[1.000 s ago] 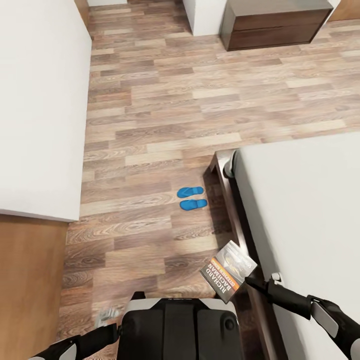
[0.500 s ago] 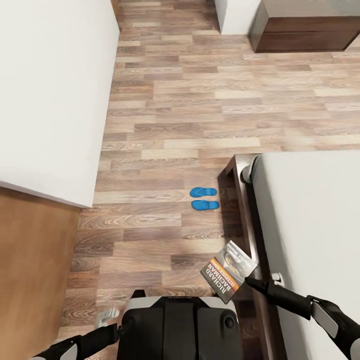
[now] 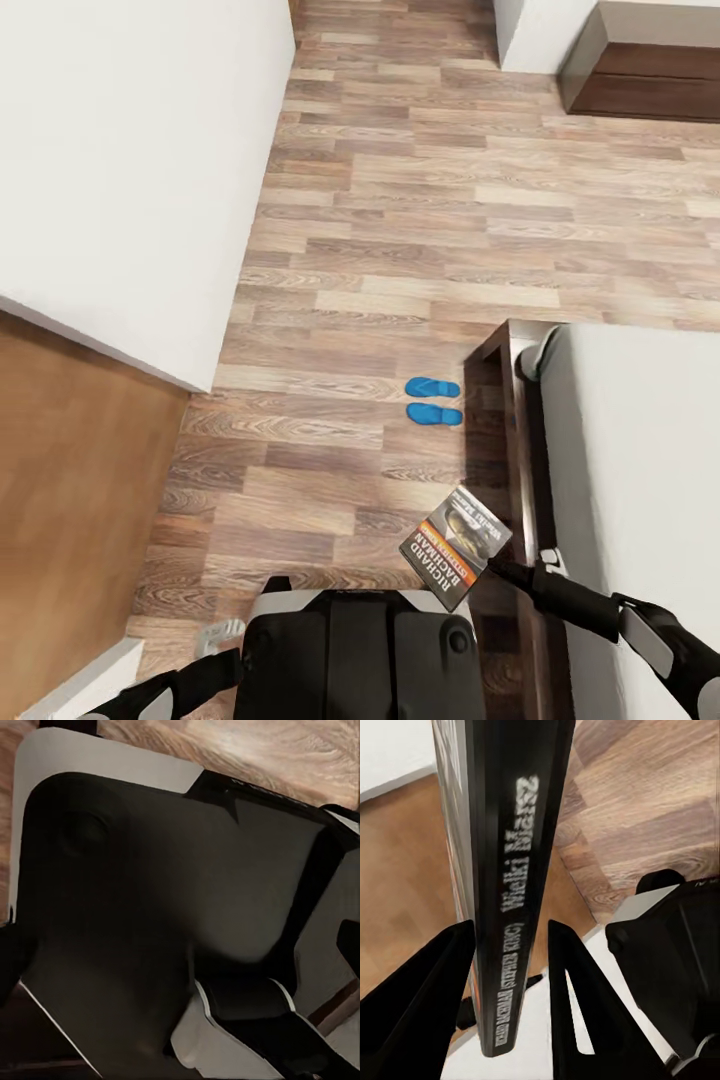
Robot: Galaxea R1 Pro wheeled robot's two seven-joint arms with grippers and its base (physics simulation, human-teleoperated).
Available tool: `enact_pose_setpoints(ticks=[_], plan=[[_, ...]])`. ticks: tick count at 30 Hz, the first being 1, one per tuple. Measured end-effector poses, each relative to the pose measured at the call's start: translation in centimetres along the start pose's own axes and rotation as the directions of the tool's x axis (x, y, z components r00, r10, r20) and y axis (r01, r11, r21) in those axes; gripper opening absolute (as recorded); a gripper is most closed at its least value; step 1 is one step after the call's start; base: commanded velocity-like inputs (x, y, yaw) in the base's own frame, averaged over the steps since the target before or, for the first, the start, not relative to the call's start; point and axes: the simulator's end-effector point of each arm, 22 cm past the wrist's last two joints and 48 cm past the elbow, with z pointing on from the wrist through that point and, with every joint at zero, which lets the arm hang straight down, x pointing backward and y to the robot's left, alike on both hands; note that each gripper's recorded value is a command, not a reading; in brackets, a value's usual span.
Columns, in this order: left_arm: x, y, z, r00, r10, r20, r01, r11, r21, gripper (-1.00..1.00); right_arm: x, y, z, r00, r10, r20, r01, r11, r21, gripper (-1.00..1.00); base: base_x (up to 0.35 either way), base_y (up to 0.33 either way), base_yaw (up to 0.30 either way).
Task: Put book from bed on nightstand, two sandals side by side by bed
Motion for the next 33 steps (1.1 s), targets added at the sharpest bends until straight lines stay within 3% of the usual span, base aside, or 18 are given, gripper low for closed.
enact_pose_setpoints(ticks=[4,8,21,25,26,27,29,33], plan=[[-0.3,0.7,0.3,1.0,0.015,0.026,-0.013,0.998,-0.055,1.0,0.4,-3.2,-1.0,0.997,-0.077,0.014,0.076,0.992,0.105,-1.0,0.0,0.0,0.262],[0.1,0.5,0.5,1.0,0.014,0.023,-0.013,0.998,-0.059,1.0,0.3,-4.7,-1.3,0.994,-0.104,0.022,0.099,0.982,0.162,-1.0,0.0,0.0,0.263],[1.2,0.2,0.8,1.0,0.008,0.009,-0.008,0.998,-0.057,1.0,0.3,-5.6,-1.5,0.994,-0.107,0.025,0.101,0.977,0.187,-1.0,0.0,0.0,0.24],[1.3,0.2,0.8,1.0,0.008,0.008,-0.007,0.998,-0.057,1.0,1.2,-7.4,-2.7,0.997,-0.069,0.029,0.061,0.971,0.231,-1.0,0.0,0.0,0.056],[1.2,0.2,0.8,1.0,0.008,0.008,-0.007,0.998,-0.057,1.0,1.9,-9.2,-4.3,0.998,-0.016,0.06,-0.001,0.962,0.273,-1.0,0.0,0.0,0.017],[1.3,0.2,0.8,1.0,0.008,0.008,-0.007,0.998,-0.057,1.0,3.4,-10.3,-4.9,1.0,0.003,0.027,-0.011,0.952,0.304,-1.0,0.0,0.0,0.011],[1.3,0.2,0.8,1.0,0.008,0.007,-0.007,0.998,-0.057,1.0,3.9,-11.3,-5.9,0.998,0.041,0.055,-0.057,0.943,0.328,-1.0,0.0,0.0,0.008],[1.4,0.0,0.9,1.0,0.007,0.006,-0.006,0.999,-0.054,1.0,4.7,-12.2,-6.8,0.996,0.061,0.061,-0.078,0.932,0.354,-1.0,0.0,0.0,-0.001]])
